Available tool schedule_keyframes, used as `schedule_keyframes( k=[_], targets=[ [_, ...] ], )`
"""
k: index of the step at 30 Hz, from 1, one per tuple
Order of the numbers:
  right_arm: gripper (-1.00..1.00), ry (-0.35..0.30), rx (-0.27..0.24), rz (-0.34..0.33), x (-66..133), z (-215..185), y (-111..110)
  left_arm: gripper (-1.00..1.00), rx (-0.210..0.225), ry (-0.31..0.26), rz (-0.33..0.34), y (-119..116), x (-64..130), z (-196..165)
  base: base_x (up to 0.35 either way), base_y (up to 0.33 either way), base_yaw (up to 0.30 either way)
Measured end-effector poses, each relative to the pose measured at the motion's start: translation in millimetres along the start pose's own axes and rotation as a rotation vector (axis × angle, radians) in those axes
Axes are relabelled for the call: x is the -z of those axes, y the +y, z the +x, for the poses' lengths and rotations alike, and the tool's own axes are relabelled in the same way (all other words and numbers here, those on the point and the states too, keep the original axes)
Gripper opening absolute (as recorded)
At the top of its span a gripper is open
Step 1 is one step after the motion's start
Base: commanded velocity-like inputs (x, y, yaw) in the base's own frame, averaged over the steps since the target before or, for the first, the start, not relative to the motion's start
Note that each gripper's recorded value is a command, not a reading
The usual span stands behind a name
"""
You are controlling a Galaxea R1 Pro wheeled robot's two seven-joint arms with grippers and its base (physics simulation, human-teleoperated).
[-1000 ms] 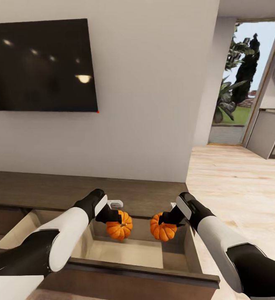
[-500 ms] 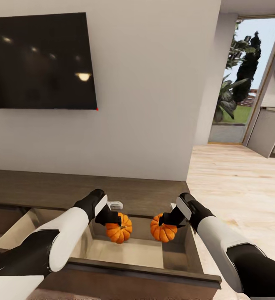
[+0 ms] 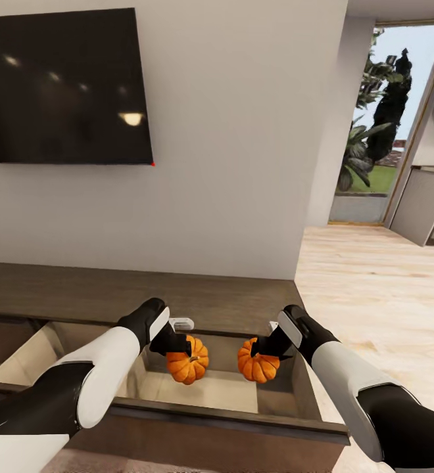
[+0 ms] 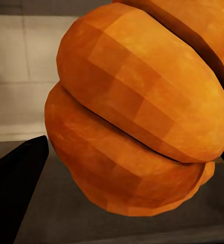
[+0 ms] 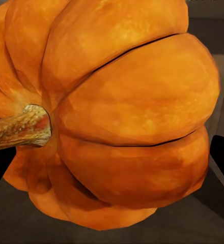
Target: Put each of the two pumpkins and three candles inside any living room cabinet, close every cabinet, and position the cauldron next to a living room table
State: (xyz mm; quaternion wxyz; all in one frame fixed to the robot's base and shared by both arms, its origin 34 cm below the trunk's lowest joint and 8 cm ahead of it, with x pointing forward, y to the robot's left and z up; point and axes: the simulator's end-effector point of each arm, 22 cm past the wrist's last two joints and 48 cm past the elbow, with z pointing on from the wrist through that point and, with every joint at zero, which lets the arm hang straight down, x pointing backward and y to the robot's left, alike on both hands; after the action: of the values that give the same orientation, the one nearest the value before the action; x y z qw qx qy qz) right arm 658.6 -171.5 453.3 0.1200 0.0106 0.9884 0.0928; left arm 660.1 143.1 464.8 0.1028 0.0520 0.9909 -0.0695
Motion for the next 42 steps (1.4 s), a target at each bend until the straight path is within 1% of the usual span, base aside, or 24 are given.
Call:
schedule_keyframes(
  k=[8, 13, 17, 25, 32, 40, 42],
  targets=[
    [-1.00, 0.001, 0.000, 0.002, -1.3, 0, -1, -1.00, 0.001, 0.003, 0.001, 0, -1.3, 1, 0.000, 0.000, 0.011],
    [-1.00, 0.030, -0.005, 0.010, -20.0, 15, -7, -1.00, 0.001, 0.011, 0.001, 1, -15.6, 8, 0.000, 0.000, 0.060],
    [-1.00, 0.055, -0.010, 0.011, -32.5, 21, -10, -1.00, 0.003, 0.033, 0.002, 3, -28.2, 12, 0.000, 0.000, 0.048],
    [-1.00, 0.058, -0.012, 0.010, -34.1, 22, -10, -1.00, 0.005, 0.036, 0.004, 3, -29.9, 12, 0.003, 0.000, 0.006],
    [-1.00, 0.058, -0.011, 0.010, -34.0, 22, -10, -1.00, -0.001, 0.037, 0.003, 0, -30.0, 13, 0.236, -0.003, 0.000],
    [-1.00, 0.059, -0.012, 0.010, -34.4, 23, -10, -1.00, 0.000, 0.044, 0.006, -1, -31.7, 16, 0.026, -0.001, 0.000],
    [-1.00, 0.068, -0.014, 0.010, -39.0, 25, -11, -1.00, 0.001, 0.054, 0.006, 0, -36.7, 18, 0.002, 0.000, 0.000]
  ],
)
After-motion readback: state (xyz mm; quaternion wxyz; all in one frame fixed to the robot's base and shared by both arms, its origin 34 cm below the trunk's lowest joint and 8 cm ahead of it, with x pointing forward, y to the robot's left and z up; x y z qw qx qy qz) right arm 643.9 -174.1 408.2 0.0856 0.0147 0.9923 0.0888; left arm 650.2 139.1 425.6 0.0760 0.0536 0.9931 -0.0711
